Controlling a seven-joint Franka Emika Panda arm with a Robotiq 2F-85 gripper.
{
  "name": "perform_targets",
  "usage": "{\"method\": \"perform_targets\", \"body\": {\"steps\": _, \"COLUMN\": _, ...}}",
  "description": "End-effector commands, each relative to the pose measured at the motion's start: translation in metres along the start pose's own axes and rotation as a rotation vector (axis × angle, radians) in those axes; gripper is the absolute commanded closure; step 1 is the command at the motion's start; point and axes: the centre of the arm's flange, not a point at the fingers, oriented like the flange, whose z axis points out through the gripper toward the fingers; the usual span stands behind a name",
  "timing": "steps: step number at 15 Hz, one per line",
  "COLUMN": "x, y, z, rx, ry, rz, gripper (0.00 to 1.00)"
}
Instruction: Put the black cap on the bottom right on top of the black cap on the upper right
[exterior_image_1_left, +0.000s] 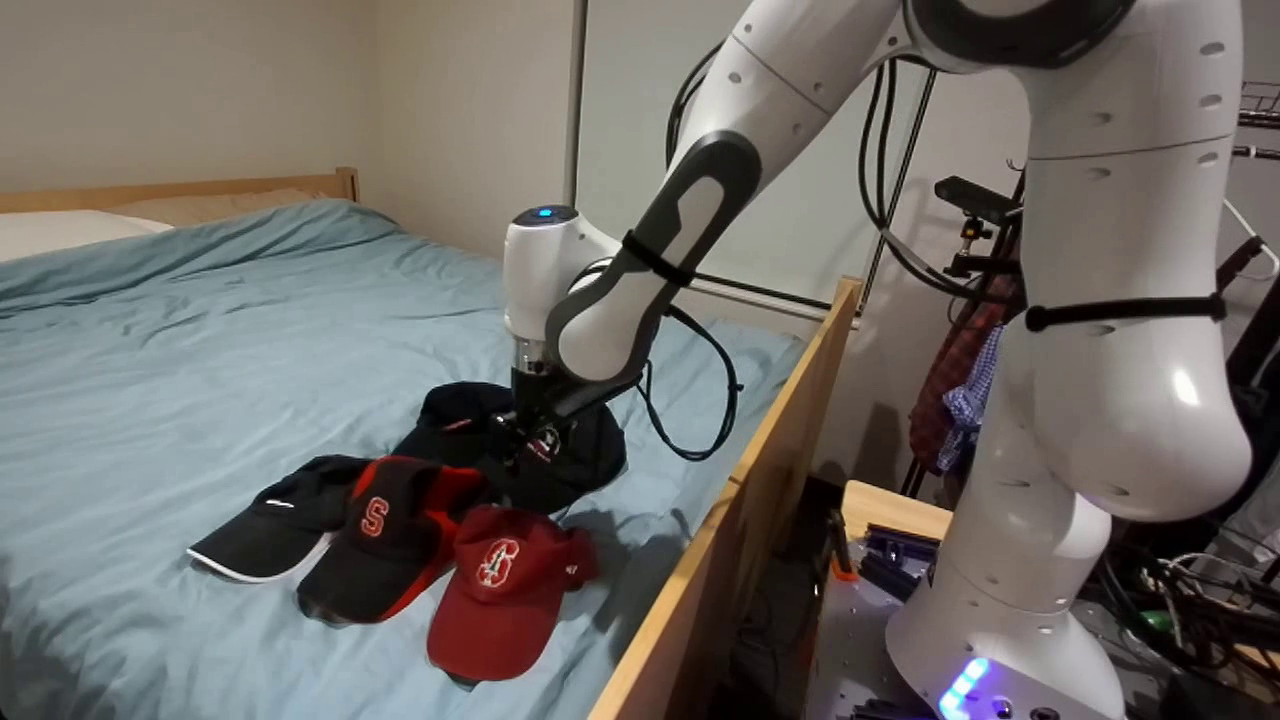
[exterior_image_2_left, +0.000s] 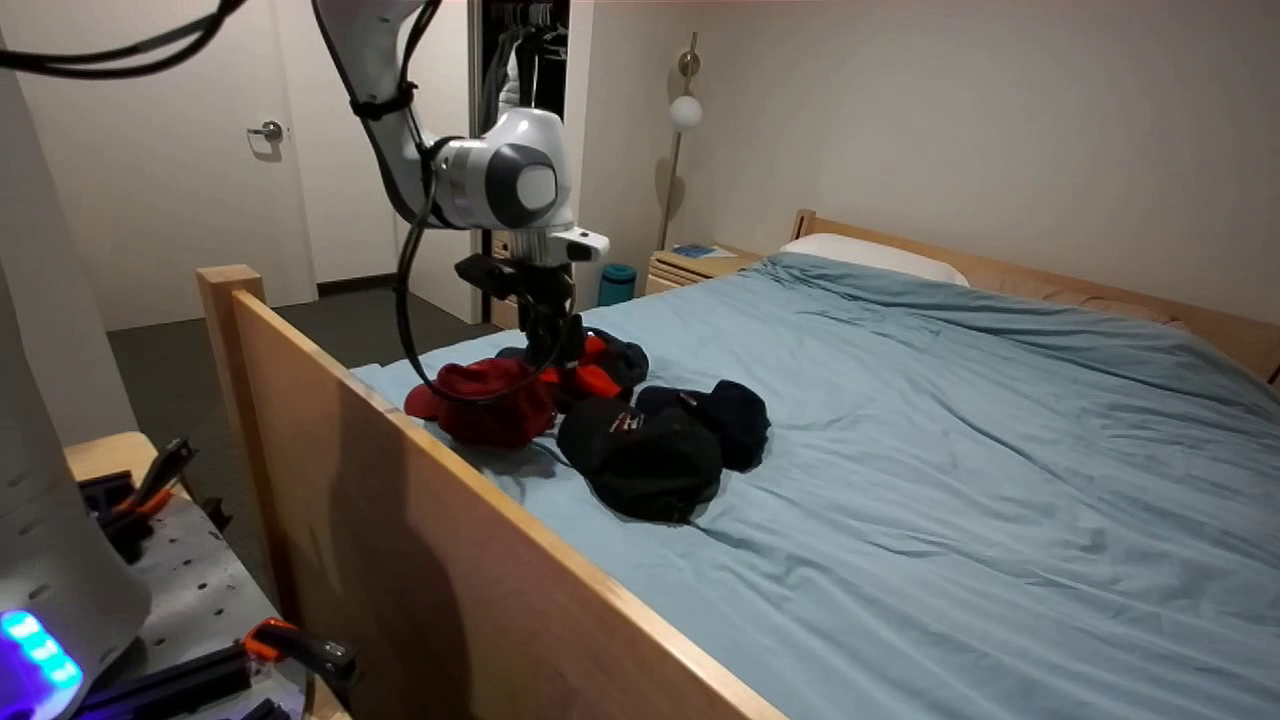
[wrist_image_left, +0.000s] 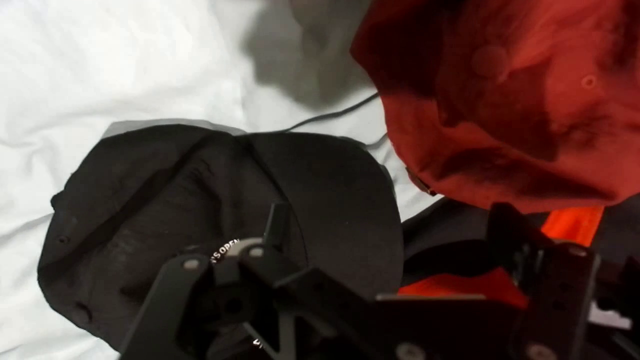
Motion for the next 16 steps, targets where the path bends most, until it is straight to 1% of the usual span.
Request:
{"method": "perform_targets", "body": {"steps": 1, "x": 0.019, "y": -0.010, "z": 0.022, "rx": -0.036, "ry": 0.045, "rz": 0.019, "gripper": 0.00}}
{"method": "perform_targets", "body": {"steps": 2, "x": 0.023, "y": -0.011, "z": 0.027, "rx": -0.055, "ry": 0.073, "rz": 0.024, "gripper": 0.00}}
{"method": "perform_targets", "body": {"steps": 6, "x": 0.029, "y": -0.024, "z": 0.046, "rx": -0.123, "ry": 0.138, "rz": -0.005, "gripper": 0.00}}
{"method": "perform_targets", "body": {"steps": 7, "x": 0.030, "y": -0.027, "z": 0.049, "rx": -0.119, "ry": 0.137, "rz": -0.015, "gripper": 0.00}}
{"method": "perform_targets", "body": {"steps": 8, "x": 0.027, "y": -0.029, "z": 0.048, "rx": -0.098, "ry": 0.122, "rz": -0.032, "gripper": 0.00}}
{"method": "perform_targets", "body": {"steps": 9, "x": 0.027, "y": -0.023, "z": 0.041, "rx": -0.107, "ry": 0.106, "rz": -0.022, "gripper": 0.00}}
{"method": "perform_targets", "body": {"steps": 12, "x": 0.025, "y": -0.029, "z": 0.047, "rx": -0.109, "ry": 0.105, "rz": -0.036, "gripper": 0.00}}
{"method": "perform_targets", "body": {"steps": 13, "x": 0.027, "y": -0.028, "z": 0.048, "rx": -0.125, "ry": 0.109, "rz": -0.020, "gripper": 0.00}}
{"method": "perform_targets", "body": {"steps": 16, "x": 0.035, "y": -0.031, "z": 0.066, "rx": -0.132, "ry": 0.111, "rz": -0.004, "gripper": 0.00}}
